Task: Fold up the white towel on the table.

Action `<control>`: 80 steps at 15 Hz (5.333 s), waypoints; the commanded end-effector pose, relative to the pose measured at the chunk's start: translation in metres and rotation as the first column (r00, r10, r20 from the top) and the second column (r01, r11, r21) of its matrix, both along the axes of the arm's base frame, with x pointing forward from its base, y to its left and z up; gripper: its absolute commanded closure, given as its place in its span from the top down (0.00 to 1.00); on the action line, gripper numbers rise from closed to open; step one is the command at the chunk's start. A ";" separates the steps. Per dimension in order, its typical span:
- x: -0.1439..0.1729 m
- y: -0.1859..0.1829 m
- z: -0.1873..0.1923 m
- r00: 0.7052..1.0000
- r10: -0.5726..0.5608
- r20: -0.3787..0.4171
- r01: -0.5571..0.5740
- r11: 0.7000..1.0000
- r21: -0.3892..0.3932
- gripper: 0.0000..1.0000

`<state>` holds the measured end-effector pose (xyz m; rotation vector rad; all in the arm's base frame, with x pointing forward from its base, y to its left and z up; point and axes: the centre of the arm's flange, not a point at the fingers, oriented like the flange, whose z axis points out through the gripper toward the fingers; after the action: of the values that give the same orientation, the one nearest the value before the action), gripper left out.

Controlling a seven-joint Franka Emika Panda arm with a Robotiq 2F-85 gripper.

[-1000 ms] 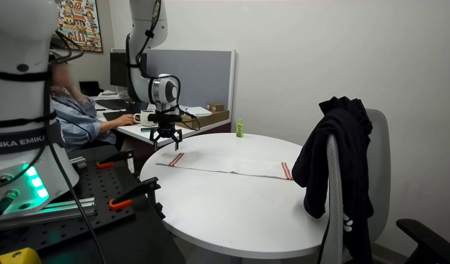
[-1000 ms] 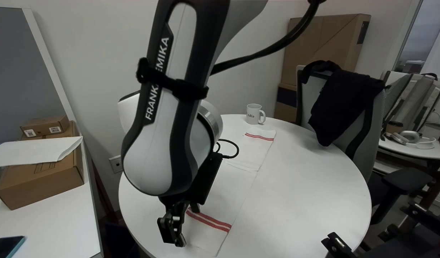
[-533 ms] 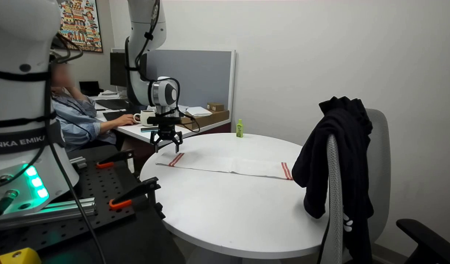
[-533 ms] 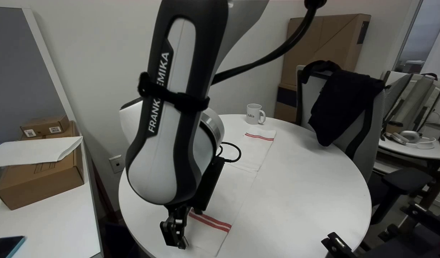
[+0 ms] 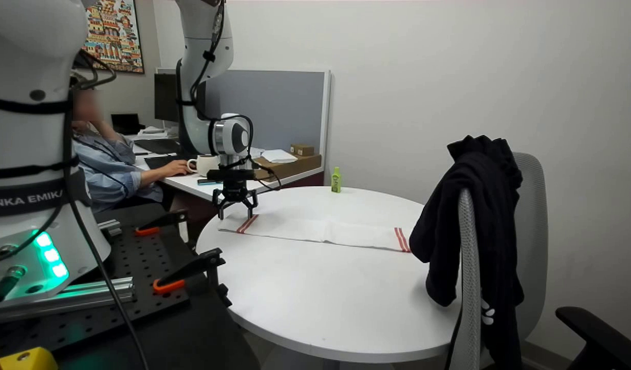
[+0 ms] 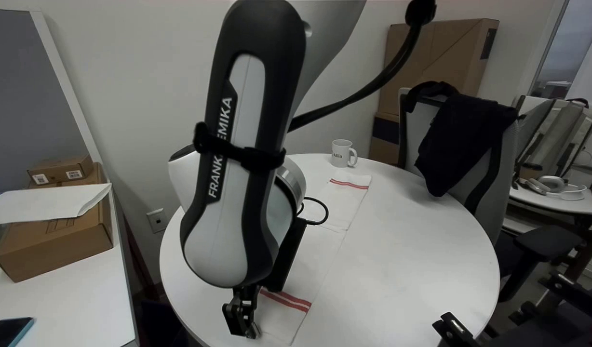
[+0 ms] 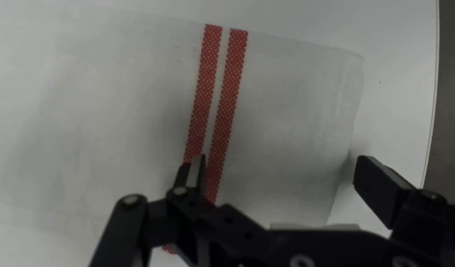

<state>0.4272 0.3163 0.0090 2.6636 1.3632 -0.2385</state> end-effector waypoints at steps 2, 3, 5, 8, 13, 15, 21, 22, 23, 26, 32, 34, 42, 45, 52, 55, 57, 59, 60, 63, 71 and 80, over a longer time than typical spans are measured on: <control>-0.002 0.002 -0.010 0.999 0.007 0.034 -0.007 1.000 -0.009 1.00; -0.002 0.002 -0.010 0.999 0.007 0.033 -0.007 1.000 -0.010 1.00; -0.004 0.002 -0.011 0.999 0.013 0.035 -0.012 1.000 -0.013 0.74; -0.003 0.004 -0.007 0.999 0.017 0.045 -0.017 1.000 -0.014 0.52; -0.001 0.005 -0.004 0.998 0.024 0.054 -0.023 1.000 -0.016 0.15; -0.001 0.006 -0.002 0.998 0.025 0.055 -0.025 1.000 -0.013 0.04; 0.006 0.010 0.041 0.997 0.013 0.081 -0.015 1.000 0.024 0.05; 0.010 0.010 0.052 0.995 0.010 0.096 -0.013 1.000 0.027 0.05; 0.014 0.010 0.064 0.994 0.009 0.112 -0.013 0.999 0.034 0.05; 0.027 0.011 0.111 0.987 0.008 0.162 -0.017 0.998 0.056 0.06; 0.034 0.017 0.179 0.976 0.025 0.217 -0.047 0.994 0.095 0.06; 0.034 0.023 0.199 0.972 0.051 0.229 -0.075 0.992 0.098 0.06; 0.043 0.048 0.320 0.932 0.193 0.305 -0.230 0.969 0.091 0.06; 0.056 0.041 0.365 0.915 0.210 0.344 -0.248 0.966 0.071 0.06; 0.106 -0.043 0.422 0.908 0.114 0.404 -0.141 0.989 0.039 0.06; 0.126 -0.082 0.429 0.909 0.087 0.409 -0.105 0.994 0.022 0.06; 0.139 -0.105 0.430 0.911 0.084 0.404 -0.096 0.995 0.010 0.06; 0.149 -0.122 0.430 0.912 0.091 0.400 -0.096 0.995 -0.008 0.06; 0.154 -0.128 0.431 0.913 0.097 0.395 -0.098 0.995 -0.017 0.06; 0.166 -0.141 0.427 0.920 0.112 0.375 -0.103 0.994 -0.045 0.06; 0.192 -0.177 0.417 0.932 0.108 0.346 -0.078 0.992 -0.101 0.06; 0.207 -0.209 0.442 0.923 0.096 0.373 -0.031 0.984 -0.176 0.06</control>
<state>0.6250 0.1132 0.4431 2.4002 1.2420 0.1957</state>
